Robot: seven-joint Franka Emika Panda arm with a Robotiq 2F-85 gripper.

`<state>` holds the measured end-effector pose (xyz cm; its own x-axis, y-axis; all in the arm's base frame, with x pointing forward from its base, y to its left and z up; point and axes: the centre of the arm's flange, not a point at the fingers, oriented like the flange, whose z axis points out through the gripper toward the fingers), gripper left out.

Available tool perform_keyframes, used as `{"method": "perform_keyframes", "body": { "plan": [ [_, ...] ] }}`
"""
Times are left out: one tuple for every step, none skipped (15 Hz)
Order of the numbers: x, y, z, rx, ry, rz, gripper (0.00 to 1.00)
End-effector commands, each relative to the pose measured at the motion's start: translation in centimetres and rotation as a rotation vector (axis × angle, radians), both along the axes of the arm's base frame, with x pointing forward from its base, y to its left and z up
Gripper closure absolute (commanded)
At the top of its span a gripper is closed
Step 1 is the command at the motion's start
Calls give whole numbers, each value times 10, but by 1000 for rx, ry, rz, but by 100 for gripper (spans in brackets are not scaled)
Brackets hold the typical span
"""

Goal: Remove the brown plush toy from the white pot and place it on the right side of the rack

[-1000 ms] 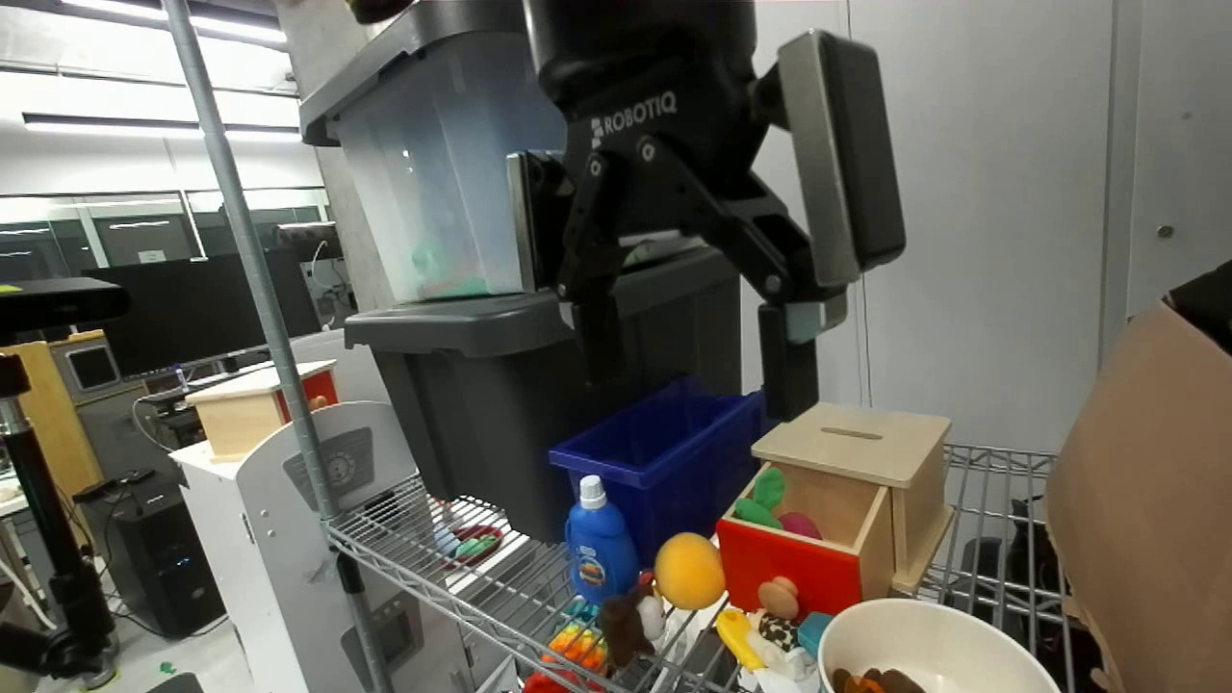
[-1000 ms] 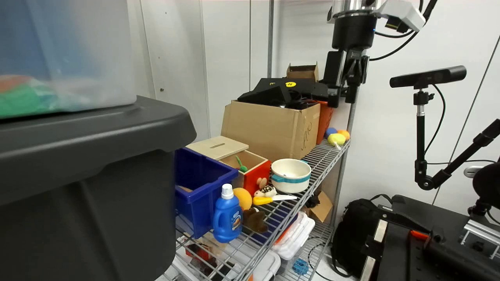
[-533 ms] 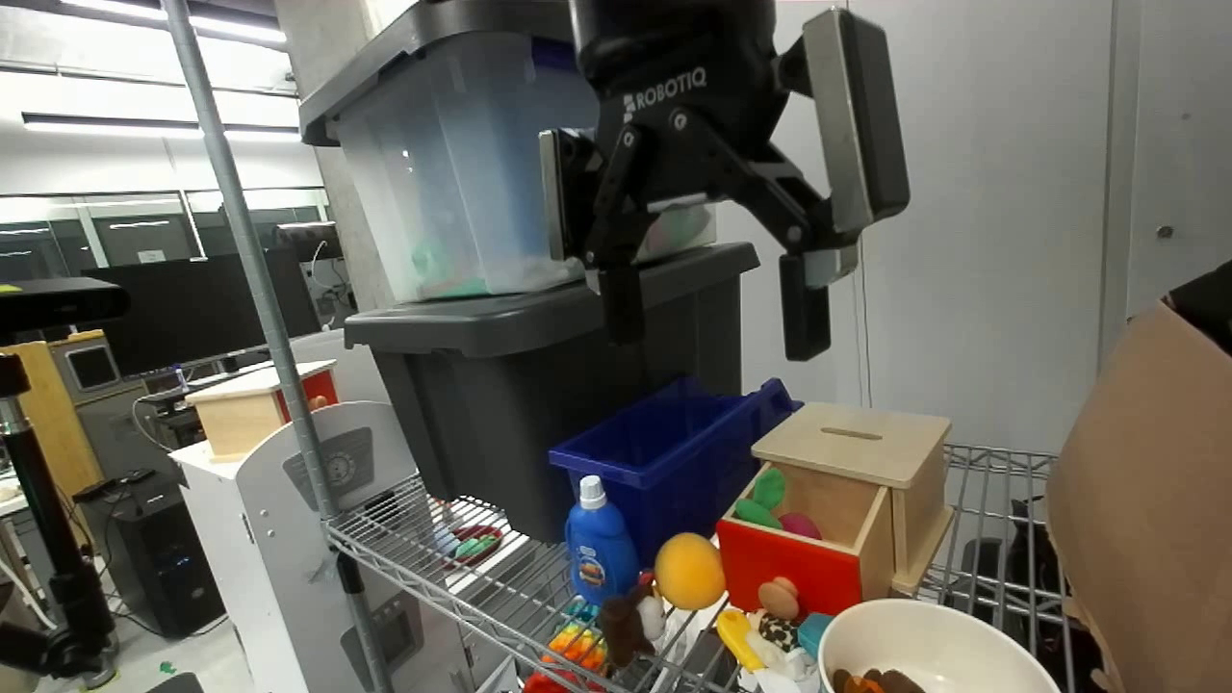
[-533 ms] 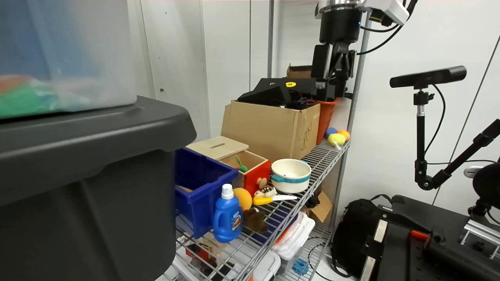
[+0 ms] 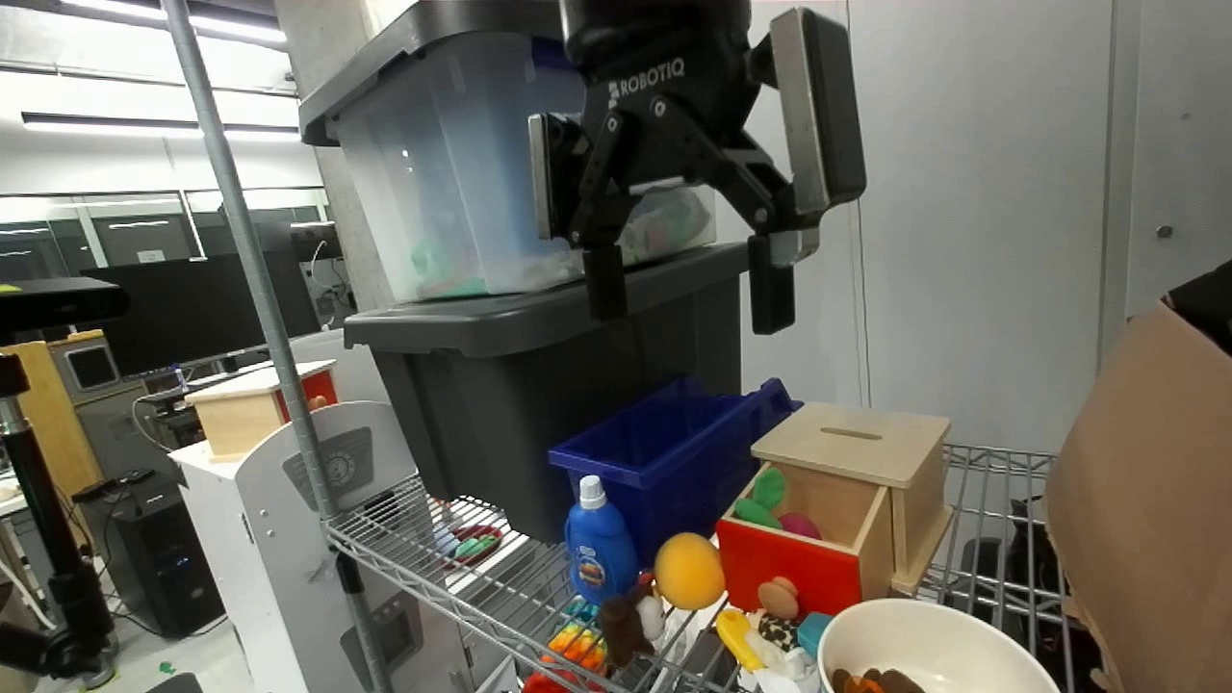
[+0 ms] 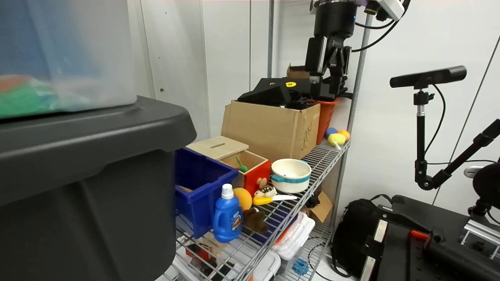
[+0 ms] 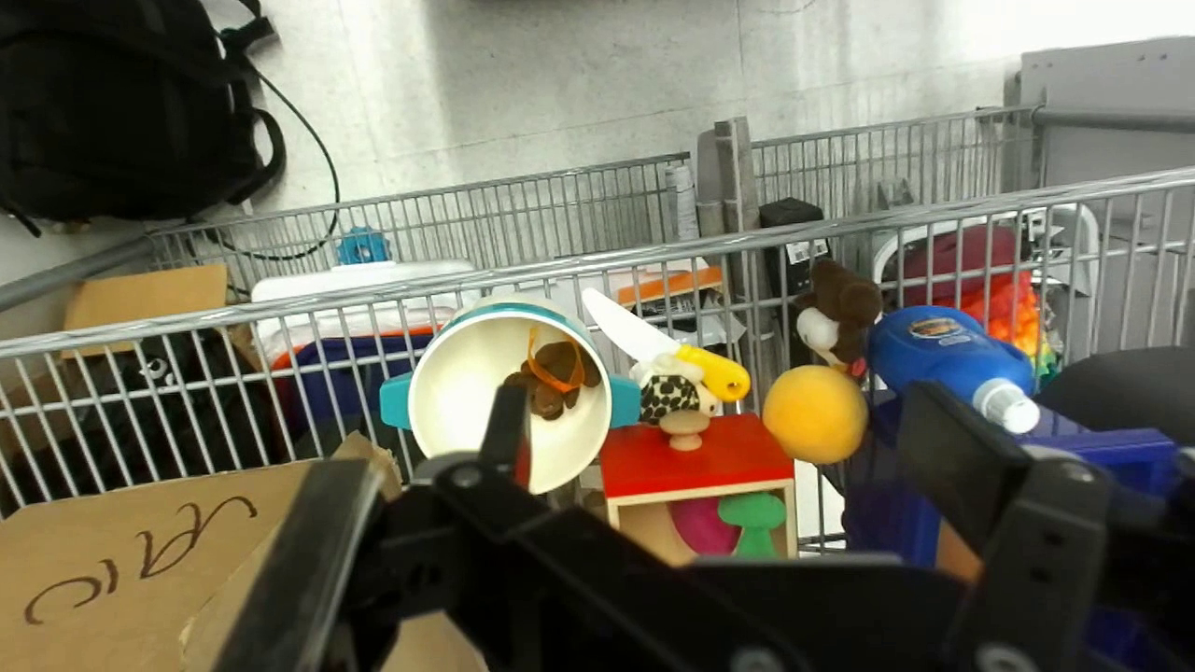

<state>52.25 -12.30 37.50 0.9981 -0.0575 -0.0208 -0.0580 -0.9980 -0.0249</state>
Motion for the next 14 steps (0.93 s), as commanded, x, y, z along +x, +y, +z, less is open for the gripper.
{"method": "perform_keyframes", "body": {
  "plan": [
    [0,0,0,0,0,0,0],
    [0,0,0,0,0,0,0],
    [-2,-4,-2,0,5,-8,0],
    [-4,-9,-2,4,12,-19,0],
    [-4,-13,-2,2,17,-23,0],
    [-4,-17,-1,2,17,-26,0],
    [-3,-21,2,-3,21,-24,0],
    [0,-25,4,-8,24,-25,0],
    [2,-29,6,-11,28,-26,0],
    [7,-31,10,-15,35,-24,0],
    [12,-32,13,-19,42,-23,0],
    [19,-33,18,-22,50,-15,0],
    [24,-35,22,-25,53,-10,0],
    [30,-39,24,-26,58,-6,0]
  ]
}}
